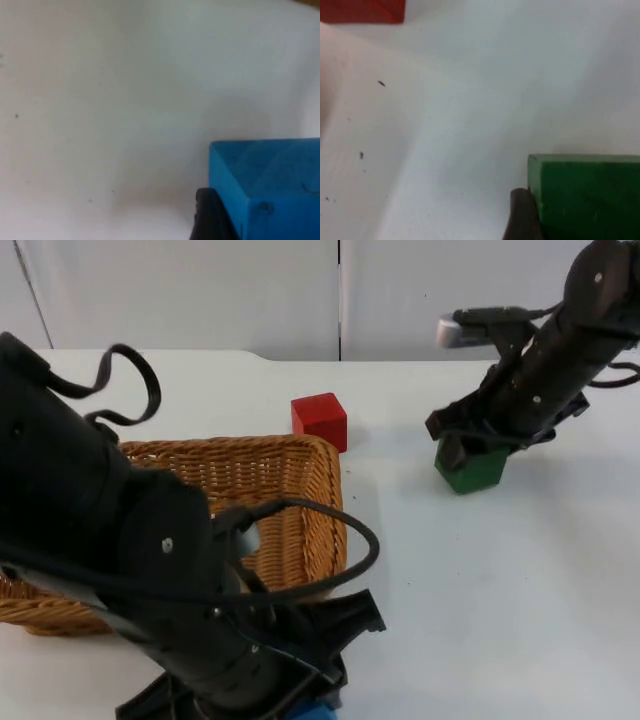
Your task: Pick up one cube with each hand and place exactly two cubes into the same basket, leaving the remaining cube outside.
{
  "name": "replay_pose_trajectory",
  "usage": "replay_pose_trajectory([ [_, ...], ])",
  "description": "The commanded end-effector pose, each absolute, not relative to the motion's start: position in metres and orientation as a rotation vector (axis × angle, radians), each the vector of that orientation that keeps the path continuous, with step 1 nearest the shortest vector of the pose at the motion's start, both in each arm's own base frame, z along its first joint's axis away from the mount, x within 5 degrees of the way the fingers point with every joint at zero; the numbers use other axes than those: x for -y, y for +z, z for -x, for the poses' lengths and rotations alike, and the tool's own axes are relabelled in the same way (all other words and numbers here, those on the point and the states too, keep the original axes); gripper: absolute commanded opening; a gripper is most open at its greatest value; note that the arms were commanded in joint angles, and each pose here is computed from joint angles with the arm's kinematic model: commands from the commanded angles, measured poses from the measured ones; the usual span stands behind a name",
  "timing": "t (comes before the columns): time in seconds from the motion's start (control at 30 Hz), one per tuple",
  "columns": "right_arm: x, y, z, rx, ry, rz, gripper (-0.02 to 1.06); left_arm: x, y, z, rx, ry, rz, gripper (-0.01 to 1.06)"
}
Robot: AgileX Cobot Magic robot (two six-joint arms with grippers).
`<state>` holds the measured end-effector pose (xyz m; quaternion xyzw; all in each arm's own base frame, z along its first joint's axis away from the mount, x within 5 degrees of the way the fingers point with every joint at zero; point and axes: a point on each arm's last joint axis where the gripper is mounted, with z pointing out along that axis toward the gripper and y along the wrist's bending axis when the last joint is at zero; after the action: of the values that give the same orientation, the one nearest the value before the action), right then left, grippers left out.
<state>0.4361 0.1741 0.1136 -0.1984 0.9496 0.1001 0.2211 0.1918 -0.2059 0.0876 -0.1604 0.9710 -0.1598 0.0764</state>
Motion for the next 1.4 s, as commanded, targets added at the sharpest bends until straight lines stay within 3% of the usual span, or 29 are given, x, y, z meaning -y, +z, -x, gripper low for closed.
replay_pose_trajectory([
  [0.0, -0.177, 0.130, -0.436, -2.579, 0.279, 0.556, 0.00, 0.207, 0.098, -0.192, -2.889, -0.511, 0.453, 0.00],
  [0.27, -0.175, 0.156, -0.433, -2.548, 0.270, 0.582, 0.00, 0.214, 0.134, -0.183, -2.826, -0.644, 0.368, 0.00],
  [0.4, -0.174, 0.183, -0.428, -2.514, 0.277, 0.586, 0.00, 0.221, 0.166, -0.171, -2.733, -0.770, 0.230, 0.00],
  [0.6, -0.172, 0.208, -0.421, -2.495, 0.288, 0.594, 0.00, 0.217, 0.193, -0.167, -2.615, -0.795, 0.004, 0.00],
  [0.93, -0.168, 0.245, -0.404, -2.491, 0.308, 0.617, 0.00, 0.193, 0.222, -0.159, -2.475, -0.530, -0.455, 0.00],
  [1.37, -0.166, 0.246, -0.396, -2.555, 0.313, 0.675, 0.00, 0.185, 0.222, -0.162, -2.438, -0.372, -0.594, 0.00],
])
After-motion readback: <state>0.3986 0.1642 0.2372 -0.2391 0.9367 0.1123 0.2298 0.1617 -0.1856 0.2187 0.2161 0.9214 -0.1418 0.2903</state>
